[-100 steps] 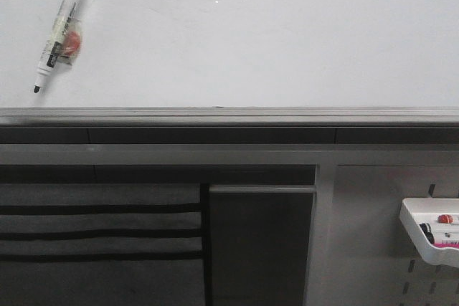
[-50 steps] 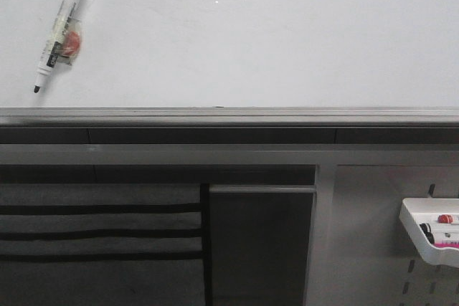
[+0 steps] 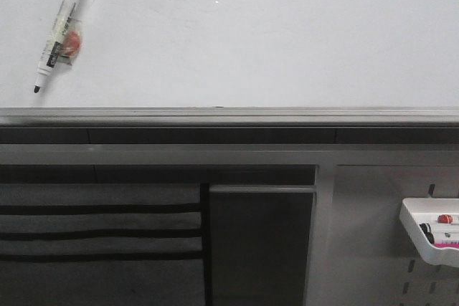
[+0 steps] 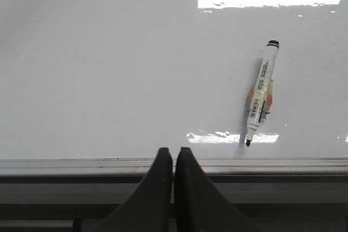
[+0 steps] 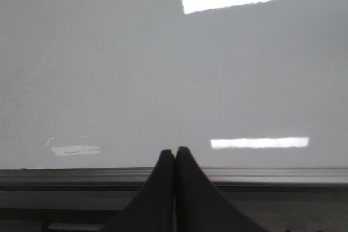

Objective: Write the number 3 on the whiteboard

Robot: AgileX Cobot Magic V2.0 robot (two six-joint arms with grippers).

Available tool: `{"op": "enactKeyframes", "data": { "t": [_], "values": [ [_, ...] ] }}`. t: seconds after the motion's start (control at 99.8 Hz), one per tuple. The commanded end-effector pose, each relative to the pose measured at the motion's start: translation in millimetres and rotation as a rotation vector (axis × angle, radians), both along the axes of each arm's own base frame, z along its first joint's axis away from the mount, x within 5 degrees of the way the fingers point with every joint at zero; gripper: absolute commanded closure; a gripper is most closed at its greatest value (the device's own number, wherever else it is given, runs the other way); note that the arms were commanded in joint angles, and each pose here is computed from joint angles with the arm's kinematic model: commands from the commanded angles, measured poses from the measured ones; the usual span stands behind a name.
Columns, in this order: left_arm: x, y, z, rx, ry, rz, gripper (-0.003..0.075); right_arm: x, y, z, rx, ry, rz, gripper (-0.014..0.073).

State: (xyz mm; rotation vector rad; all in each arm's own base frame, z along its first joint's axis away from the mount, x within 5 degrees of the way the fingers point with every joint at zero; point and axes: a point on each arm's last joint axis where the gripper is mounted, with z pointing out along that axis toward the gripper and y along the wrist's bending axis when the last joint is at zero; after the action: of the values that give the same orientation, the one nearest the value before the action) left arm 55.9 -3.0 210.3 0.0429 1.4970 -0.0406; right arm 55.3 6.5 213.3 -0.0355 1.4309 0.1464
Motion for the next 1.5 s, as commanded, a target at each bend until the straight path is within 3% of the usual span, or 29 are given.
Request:
{"op": "enactKeyframes", "data": {
  "t": [0.0,0.251,0.471,0.642,0.832,1.494],
  "values": [
    [-3.5,0.0,8.0,-0.017,-0.107,-0.005,0.0738,-1.8,0.2,0.4,-0.028,-0.072,-0.004,0.0669],
    [-3.8,0.1,9.6,-0.018,-0.113,-0.005,0.0738,-2.7,0.5,4.2,-0.025,-0.109,-0.001,0.0669],
    [-15.9,0.5,53.6,-0.046,-0.154,-0.011,0.0738,-10.0,-1.9,37.0,0.042,-0.061,-0.005,0.0669],
    [-25.3,0.4,96.6,-0.028,-0.028,-0.016,0.0738,-17.0,-3.6,79.0,0.026,0.032,-0.019,0.0669],
    [-17.0,-0.6,131.0,0.062,0.135,-0.019,0.0738,-6.5,-6.0,109.0,-0.067,0.134,-0.064,0.0669],
    [-5.4,-1.5,134.7,0.061,0.182,-0.022,0.0738,1.1,-4.2,115.9,-0.059,0.110,-0.054,0.0669]
  ]
}}
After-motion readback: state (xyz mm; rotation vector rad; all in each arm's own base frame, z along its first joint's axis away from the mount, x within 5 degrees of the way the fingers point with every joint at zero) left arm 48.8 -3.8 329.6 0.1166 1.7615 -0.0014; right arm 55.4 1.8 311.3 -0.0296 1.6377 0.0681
